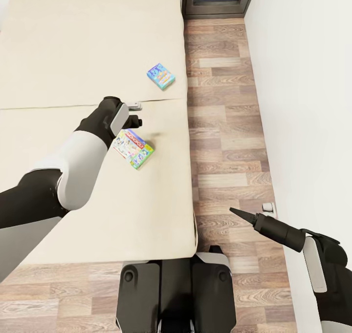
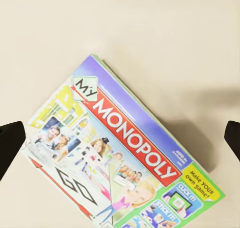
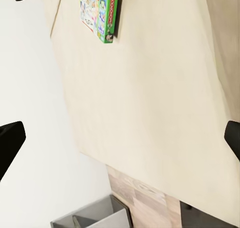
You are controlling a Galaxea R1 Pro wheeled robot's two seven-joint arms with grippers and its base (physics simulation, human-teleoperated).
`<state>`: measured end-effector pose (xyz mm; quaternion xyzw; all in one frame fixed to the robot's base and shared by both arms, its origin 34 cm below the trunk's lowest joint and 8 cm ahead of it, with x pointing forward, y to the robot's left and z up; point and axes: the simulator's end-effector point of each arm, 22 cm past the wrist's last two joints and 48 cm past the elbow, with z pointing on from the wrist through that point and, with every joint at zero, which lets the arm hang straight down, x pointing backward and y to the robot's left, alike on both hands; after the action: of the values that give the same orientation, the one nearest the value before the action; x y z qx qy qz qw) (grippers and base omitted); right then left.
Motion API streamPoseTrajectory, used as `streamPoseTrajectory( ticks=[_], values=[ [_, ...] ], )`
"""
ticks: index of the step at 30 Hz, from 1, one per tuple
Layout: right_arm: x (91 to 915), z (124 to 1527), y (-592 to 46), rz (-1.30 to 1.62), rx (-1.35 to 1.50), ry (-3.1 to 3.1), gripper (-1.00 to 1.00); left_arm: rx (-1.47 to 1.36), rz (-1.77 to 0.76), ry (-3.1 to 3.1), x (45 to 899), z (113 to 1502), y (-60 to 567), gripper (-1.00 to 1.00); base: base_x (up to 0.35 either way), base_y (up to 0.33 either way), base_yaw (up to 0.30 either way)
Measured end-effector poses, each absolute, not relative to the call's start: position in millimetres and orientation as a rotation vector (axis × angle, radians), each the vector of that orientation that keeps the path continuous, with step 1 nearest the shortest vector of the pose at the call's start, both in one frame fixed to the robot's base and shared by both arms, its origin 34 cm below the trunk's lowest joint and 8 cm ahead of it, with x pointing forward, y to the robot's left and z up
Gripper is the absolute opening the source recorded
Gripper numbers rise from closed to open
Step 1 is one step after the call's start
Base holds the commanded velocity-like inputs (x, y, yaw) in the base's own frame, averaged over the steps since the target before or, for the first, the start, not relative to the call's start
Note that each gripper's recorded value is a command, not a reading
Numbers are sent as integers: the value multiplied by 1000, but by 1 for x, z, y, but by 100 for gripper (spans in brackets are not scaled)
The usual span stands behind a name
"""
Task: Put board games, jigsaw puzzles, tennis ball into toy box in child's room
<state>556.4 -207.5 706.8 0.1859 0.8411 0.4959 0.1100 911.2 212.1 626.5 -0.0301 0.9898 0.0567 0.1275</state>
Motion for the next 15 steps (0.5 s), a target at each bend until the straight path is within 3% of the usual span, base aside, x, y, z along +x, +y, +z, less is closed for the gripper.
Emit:
streamPoseTrajectory(
  ticks=[15],
  values=[
    [548, 695, -208, 1457, 570, 2493, 100, -99, 187, 2868, 922, 621, 225, 100, 0, 0, 0]
  ],
)
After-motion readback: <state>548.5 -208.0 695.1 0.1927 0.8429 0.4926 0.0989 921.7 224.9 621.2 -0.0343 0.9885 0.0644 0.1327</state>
